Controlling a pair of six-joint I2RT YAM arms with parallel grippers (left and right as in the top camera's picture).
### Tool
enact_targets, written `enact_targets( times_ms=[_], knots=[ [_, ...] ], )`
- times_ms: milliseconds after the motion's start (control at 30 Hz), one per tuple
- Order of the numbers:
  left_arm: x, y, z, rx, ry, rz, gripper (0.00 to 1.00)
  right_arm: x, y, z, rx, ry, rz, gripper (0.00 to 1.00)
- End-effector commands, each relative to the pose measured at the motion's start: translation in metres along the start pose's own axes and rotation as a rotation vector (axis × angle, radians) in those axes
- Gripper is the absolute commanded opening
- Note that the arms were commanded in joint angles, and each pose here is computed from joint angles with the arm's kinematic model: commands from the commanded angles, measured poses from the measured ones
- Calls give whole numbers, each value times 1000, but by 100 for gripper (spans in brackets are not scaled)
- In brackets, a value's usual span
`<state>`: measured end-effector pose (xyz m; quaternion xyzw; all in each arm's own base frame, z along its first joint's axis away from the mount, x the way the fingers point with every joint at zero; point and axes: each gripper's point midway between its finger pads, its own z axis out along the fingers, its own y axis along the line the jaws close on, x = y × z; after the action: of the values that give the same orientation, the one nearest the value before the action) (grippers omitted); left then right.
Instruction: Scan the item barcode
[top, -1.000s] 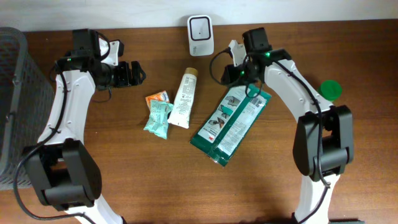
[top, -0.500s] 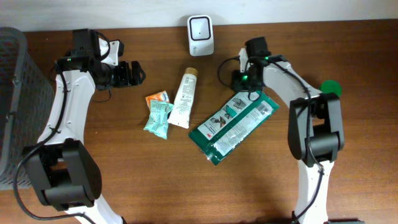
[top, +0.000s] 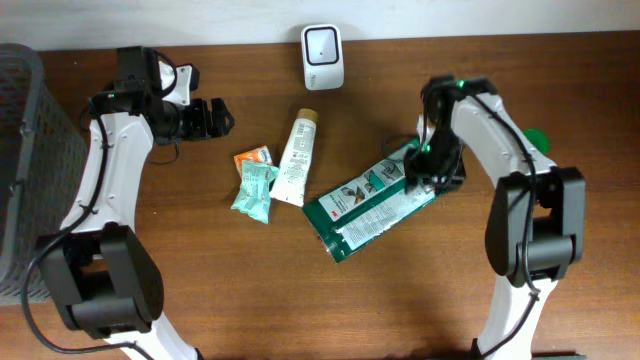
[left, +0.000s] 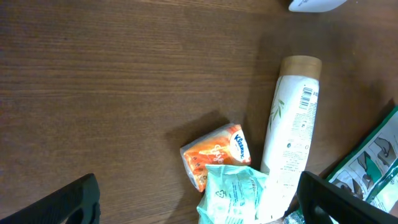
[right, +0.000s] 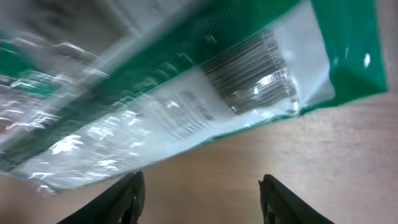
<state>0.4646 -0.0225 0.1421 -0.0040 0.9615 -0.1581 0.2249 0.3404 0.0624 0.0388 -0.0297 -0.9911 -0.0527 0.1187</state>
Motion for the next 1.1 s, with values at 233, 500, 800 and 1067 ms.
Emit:
enact_targets(
  times_ms=[233, 500, 800, 1067],
  knots=[
    [-2, -58, 9, 180, 0, 79, 99, -38, -31, 43, 15, -172, 149, 56],
    [54, -148, 62, 177, 158, 281, 90, -96, 51, 5, -417, -436, -180, 53],
    [114, -172, 121, 224, 354, 289, 45, -93, 76, -26, -612, -438, -218, 45],
    [151, -201, 120, 388, 468, 254, 0, -61, 54, -28, -597, -254, -87, 35]
  ],
)
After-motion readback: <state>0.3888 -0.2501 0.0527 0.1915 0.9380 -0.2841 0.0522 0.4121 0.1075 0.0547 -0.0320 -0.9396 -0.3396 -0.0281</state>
